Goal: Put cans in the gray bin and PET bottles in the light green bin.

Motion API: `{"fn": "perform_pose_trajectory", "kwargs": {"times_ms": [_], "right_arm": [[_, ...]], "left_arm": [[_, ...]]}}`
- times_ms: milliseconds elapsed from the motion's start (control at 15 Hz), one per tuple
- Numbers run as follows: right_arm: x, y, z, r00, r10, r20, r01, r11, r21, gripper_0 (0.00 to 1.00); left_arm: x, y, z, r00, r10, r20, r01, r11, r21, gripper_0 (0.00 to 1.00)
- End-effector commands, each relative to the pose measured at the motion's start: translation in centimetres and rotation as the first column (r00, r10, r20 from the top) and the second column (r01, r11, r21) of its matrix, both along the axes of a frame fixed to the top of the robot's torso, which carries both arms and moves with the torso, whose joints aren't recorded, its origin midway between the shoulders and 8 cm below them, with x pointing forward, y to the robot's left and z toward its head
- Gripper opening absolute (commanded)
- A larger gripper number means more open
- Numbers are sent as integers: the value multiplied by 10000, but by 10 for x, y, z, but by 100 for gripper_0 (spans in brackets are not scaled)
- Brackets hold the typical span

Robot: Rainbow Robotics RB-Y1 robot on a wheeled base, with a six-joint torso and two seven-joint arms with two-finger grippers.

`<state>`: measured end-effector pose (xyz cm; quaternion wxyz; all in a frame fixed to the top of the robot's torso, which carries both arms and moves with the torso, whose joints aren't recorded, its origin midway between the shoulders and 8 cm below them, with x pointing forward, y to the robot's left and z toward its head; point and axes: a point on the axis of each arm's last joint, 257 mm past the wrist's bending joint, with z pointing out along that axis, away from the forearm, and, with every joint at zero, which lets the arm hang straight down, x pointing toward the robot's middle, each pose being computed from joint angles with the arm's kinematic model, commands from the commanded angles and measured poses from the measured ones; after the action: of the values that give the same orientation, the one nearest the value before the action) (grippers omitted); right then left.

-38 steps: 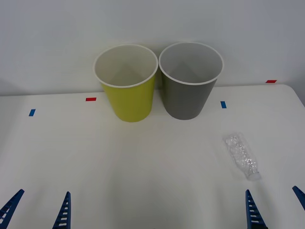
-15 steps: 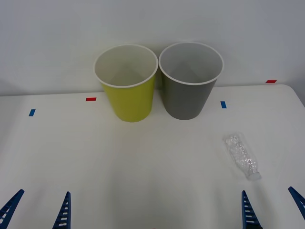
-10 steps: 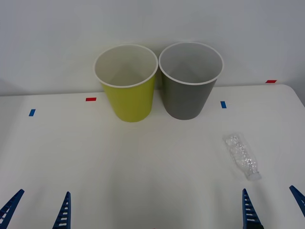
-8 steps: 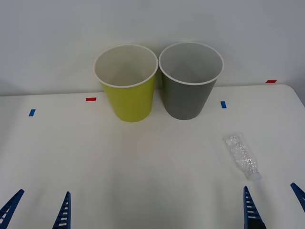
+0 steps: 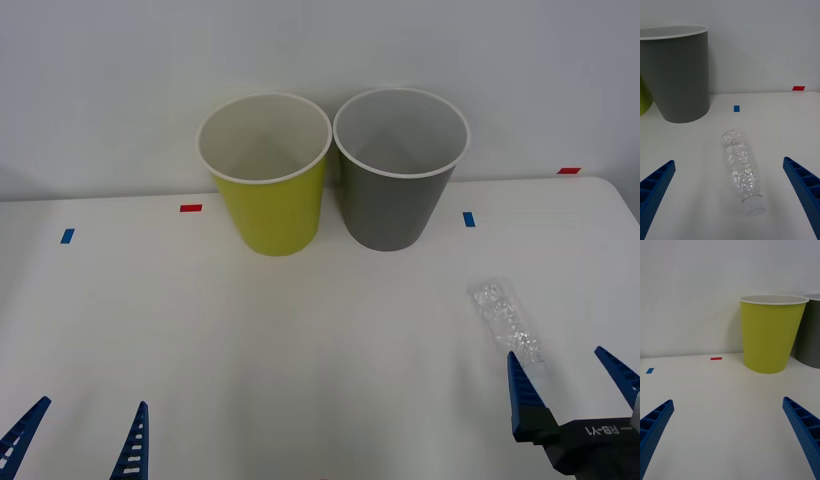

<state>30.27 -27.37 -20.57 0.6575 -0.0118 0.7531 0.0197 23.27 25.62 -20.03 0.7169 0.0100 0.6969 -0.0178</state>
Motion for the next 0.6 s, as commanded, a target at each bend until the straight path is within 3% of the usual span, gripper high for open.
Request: {"fn": "perform_pose_trajectory", "kwargs": {"times_ms": [67,333,600], "right_arm": [[18,-18,11,9989,-244,-393,234,9994,-263,100],[40,-22,9,9936,-159,-1122,119,9993,-364,100],[61,-13,12,9792,121,-2024,-28,9989,462,100]], "left_arm": [[0,0,0,10000,0,1,0,10000,0,100],[0,0,0,10000,0,1,0,10000,0,100],[0,0,0,10000,0,1,0,10000,0,100]]}}
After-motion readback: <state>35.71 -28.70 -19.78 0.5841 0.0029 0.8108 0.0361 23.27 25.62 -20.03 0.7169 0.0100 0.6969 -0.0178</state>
